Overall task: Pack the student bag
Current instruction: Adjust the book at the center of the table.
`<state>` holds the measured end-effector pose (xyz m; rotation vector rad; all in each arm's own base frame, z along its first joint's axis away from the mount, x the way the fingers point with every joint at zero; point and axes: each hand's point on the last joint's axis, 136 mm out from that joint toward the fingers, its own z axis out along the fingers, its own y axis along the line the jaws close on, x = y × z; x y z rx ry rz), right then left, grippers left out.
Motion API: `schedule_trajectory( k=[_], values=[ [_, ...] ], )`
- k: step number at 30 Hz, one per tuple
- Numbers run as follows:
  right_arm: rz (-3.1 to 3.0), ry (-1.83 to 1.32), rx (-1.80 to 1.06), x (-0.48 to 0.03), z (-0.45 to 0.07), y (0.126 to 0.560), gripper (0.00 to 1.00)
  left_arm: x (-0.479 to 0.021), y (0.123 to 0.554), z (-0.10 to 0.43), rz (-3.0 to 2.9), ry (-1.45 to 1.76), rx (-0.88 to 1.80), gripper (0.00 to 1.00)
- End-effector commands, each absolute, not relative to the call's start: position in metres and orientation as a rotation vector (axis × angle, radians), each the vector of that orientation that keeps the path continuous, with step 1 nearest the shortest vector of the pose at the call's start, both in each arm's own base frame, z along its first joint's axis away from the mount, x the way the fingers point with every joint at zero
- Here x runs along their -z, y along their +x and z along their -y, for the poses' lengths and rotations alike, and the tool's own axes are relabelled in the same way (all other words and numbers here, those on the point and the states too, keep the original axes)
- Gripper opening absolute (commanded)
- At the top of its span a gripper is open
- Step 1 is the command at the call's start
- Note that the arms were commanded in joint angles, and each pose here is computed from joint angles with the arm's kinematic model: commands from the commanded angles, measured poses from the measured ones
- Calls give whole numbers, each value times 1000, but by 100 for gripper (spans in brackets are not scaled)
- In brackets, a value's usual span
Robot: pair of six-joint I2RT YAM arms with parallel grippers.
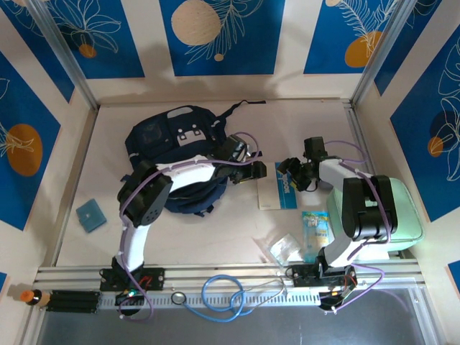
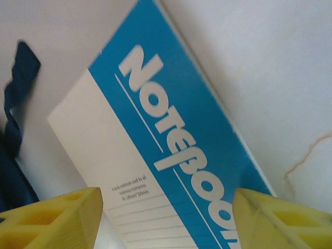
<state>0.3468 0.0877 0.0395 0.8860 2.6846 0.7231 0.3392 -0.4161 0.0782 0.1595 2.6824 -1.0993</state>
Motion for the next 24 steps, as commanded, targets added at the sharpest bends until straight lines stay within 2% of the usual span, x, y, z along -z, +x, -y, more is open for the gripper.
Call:
schedule_trajectory(
  k=[1,7,12,15,19,24],
  values=[
    [-2759,850,-815,-30,-100,330,66,-78,338,427,-2693,158,1152,74],
    [-2767,933,-863,-26,-108,316,65,-60,337,422,-2757,147,1077,74],
    [-2727,956,-1053,-38,-127,312,65,-53,338,416,-2788,148,1007,73],
    [-2702,937,-1050,-46,-126,317,64,-48,337,415,-2804,138,999,70],
    [-2719,882,-910,-49,-112,323,64,-44,336,417,-2819,141,999,63],
    [-2771,802,-925,-46,-116,326,62,-42,337,419,-2829,149,1004,57]
  ],
)
